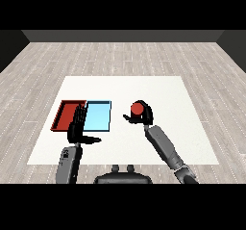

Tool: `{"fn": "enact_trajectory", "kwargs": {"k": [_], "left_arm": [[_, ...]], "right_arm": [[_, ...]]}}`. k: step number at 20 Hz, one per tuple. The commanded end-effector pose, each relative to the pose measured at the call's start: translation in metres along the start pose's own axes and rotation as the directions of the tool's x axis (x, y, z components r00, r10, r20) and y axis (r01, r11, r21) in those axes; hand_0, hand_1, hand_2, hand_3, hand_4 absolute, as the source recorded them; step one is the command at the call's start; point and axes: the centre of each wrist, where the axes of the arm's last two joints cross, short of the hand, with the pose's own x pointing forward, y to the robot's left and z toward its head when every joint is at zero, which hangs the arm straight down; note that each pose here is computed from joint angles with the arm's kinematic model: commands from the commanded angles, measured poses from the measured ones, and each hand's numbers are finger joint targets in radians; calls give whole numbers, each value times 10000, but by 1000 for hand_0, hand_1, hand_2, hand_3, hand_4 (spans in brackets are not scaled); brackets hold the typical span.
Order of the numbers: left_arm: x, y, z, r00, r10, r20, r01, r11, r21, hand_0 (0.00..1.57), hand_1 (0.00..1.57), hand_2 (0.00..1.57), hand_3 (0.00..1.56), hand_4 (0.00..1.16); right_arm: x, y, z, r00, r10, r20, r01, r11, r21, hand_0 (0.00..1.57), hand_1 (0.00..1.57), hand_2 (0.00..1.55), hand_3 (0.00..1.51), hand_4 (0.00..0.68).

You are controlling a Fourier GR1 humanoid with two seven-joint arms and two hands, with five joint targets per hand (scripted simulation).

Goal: Pick the red can and put it in the red box

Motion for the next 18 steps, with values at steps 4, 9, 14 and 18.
{"fn": "enact_trajectory", "kwargs": {"k": [4, 9, 14, 18], "left_arm": [[114, -486, -177, 9971, -116, -749, 52, 9963, -859, 0, 0, 0, 0, 0], [105, -474, -178, 9971, -343, -684, 295, 9971, -705, 0, 0, 0, 0, 0], [-94, -651, -344, 9905, -178, -1366, -6, 9910, -1341, 0, 0, 0, 0, 0], [-108, -963, -200, 9856, -516, -1613, 291, 9899, -1389, 0, 0, 0, 0, 0]], "right_arm": [[302, 149, -12, 9959, -160, 890, 160, 9999, -2, 1482, 1482, 1429, 1392, 636], [420, 222, -16, 9939, 110, 1098, -105, 9999, -50, 1449, 1449, 1407, 1384, 636], [497, 294, -41, 9855, -393, 1650, 379, 9992, 120, 1428, 1428, 1411, 1387, 629], [500, 55, 178, 9787, -340, 2024, 329, 9994, 91, 1436, 1436, 1427, 1397, 632]]}}
